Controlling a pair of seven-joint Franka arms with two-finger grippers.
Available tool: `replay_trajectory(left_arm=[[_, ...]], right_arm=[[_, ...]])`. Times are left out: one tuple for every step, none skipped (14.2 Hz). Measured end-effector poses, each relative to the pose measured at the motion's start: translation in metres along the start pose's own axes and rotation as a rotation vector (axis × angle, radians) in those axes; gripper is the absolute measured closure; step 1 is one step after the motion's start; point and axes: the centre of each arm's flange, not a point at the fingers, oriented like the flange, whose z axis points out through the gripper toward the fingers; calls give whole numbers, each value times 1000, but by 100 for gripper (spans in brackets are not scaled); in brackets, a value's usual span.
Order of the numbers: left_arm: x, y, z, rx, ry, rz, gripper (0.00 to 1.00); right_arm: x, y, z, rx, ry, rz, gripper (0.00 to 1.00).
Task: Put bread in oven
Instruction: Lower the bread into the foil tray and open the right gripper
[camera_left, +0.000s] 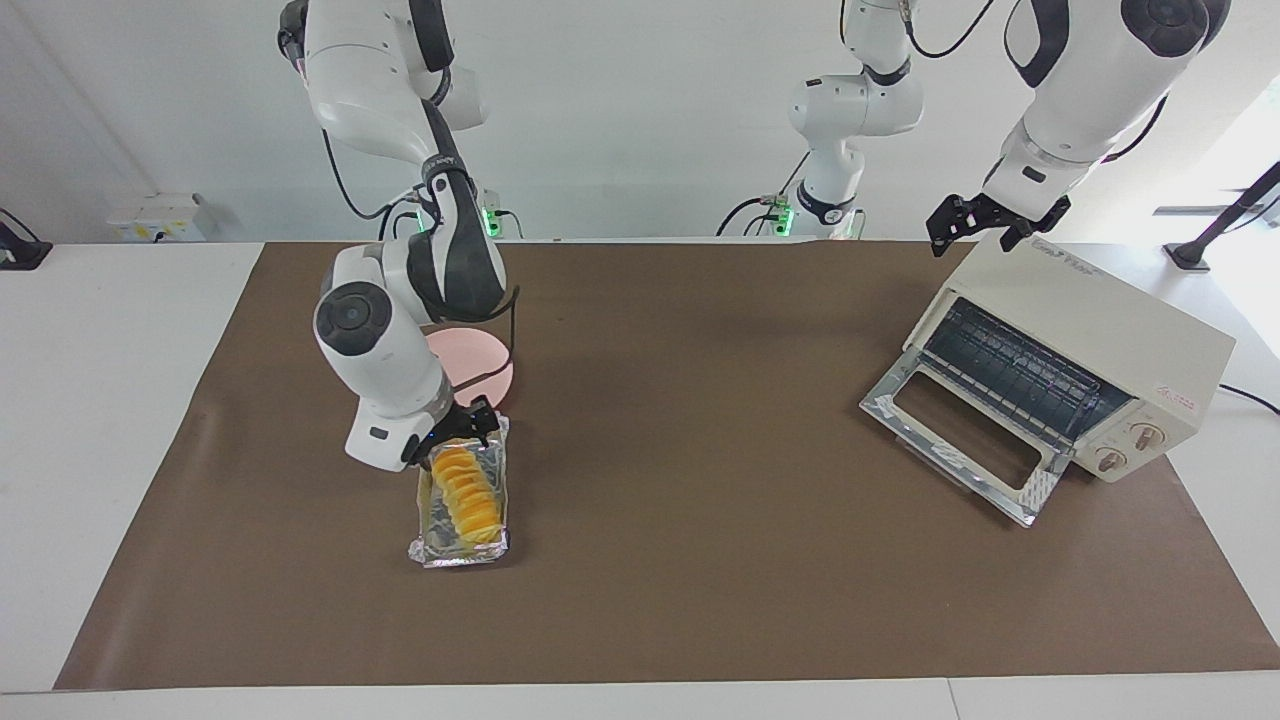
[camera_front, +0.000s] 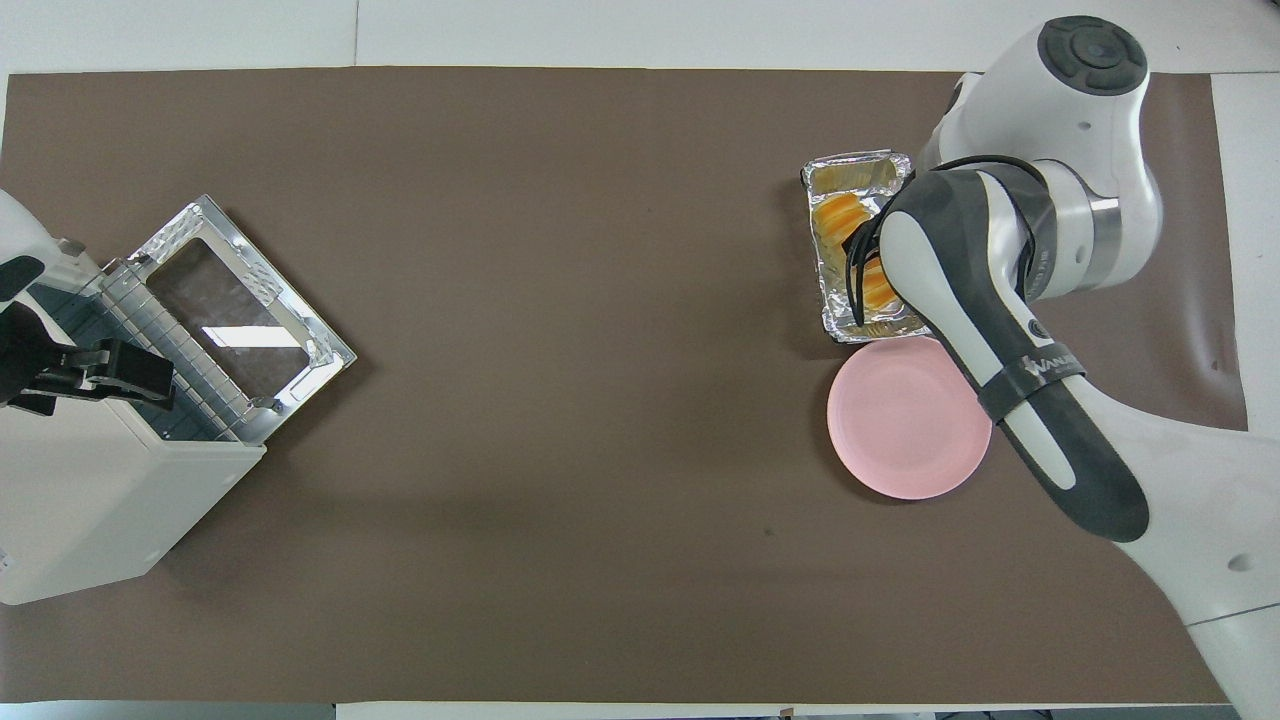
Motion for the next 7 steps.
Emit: replay_trajectory(left_arm=[[0, 0, 0, 0, 0, 0, 0], [0, 0, 0, 0, 0, 0, 0], [0, 0, 0, 0, 0, 0, 0], [0, 0, 0, 0, 0, 0, 0], [0, 0, 0, 0, 0, 0, 0], [0, 0, 0, 0, 0, 0, 0], [0, 0, 0, 0, 0, 0, 0]], right_arm=[[-4, 12, -8, -4, 12, 18, 0], [-6, 22, -11, -6, 22, 32, 0], [-7, 32, -11, -9, 33, 42, 0], [-7, 38, -8, -15, 42, 49, 0], [-7, 42, -3, -25, 49, 50, 0], [-7, 44, 5, -38, 56, 47, 0], [-7, 45, 14, -55, 59, 40, 0]])
